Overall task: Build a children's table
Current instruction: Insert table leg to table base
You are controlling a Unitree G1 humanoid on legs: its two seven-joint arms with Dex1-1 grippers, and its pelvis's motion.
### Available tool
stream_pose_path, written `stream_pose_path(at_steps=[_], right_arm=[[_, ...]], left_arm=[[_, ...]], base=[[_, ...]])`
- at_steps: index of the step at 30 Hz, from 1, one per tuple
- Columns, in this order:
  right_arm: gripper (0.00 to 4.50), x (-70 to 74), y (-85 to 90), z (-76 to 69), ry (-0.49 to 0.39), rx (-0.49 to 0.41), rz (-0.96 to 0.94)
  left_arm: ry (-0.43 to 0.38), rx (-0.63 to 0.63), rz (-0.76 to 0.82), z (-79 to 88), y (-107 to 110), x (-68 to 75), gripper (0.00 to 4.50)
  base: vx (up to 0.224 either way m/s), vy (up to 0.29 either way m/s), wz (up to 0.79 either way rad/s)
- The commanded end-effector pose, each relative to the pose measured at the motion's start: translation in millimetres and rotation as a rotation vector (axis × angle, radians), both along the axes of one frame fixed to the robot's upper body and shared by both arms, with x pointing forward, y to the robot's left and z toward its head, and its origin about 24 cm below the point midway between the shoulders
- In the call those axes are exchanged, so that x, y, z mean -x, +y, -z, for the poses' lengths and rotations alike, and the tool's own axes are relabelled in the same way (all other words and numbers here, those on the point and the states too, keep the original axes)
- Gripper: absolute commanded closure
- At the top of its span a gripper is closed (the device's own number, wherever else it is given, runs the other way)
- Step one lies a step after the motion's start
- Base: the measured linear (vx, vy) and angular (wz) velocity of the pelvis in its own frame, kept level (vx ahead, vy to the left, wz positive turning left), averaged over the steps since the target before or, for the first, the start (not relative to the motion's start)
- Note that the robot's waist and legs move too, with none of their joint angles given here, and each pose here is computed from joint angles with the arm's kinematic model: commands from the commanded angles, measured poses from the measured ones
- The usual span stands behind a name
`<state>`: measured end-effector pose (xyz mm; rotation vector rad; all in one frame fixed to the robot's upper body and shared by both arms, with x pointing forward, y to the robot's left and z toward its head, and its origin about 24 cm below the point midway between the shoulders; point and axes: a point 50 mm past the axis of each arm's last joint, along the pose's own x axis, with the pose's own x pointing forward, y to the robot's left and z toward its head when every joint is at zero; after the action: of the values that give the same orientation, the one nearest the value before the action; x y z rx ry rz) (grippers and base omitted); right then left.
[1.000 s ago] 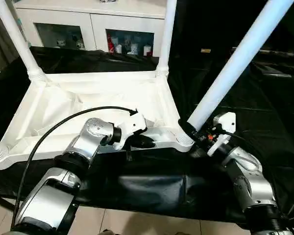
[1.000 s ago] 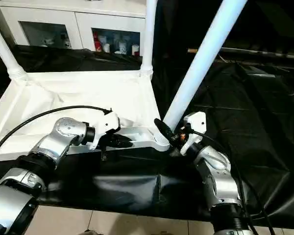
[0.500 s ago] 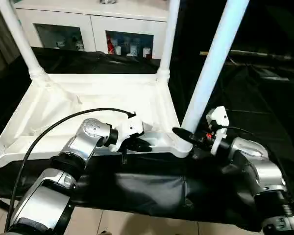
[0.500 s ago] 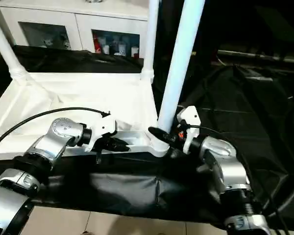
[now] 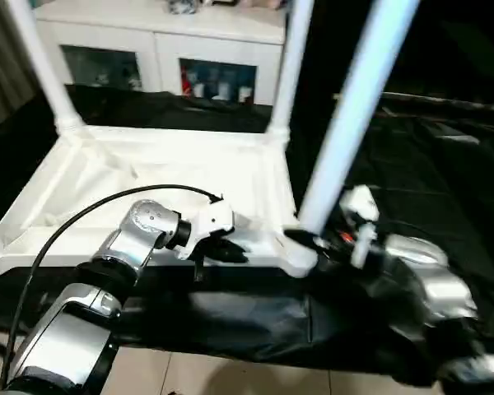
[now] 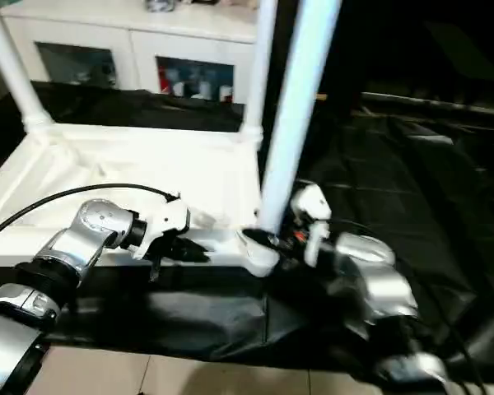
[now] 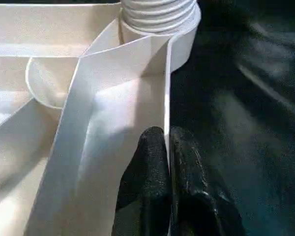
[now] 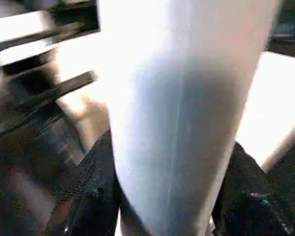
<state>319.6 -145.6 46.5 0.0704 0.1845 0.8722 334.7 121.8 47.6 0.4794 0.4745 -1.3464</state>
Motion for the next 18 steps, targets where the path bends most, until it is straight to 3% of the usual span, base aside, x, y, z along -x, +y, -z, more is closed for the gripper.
stream_pose_path(at_steps=[1,9,11,14,18], right_arm=[[2.61,5.3,-13.5,42.9,0.183,0.126,0.195],[2.61,-27.6,7.2,40.1,0.216,0.147,0.689],[2.61,-31.0,12.8,37.7,0.224,0.101,0.725],[2.61,-37.1,25.7,26.6,0.166,0.032,0.725],[2.61,-41.6,30.9,7.3,0.064,-0.099,0.650]], left_arm=[[-0.008,-0.002,-0.059,-0.9,-10,-5.5,4.50],[0.004,0.004,-0.501,14.0,-46,-19.0,4.50],[0.001,0.024,-0.553,13.3,-55,-20.2,4.50],[-0.042,0.031,-0.615,11.1,-64,-23.0,4.50],[-0.136,0.007,-0.567,6.9,-57,-25.8,4.50]], base=[[-0.051,0.020,-0.10],[-0.036,0.040,-0.07],[0.000,0.000,0.00],[0.008,0.013,-0.06],[0.011,0.013,-0.09]])
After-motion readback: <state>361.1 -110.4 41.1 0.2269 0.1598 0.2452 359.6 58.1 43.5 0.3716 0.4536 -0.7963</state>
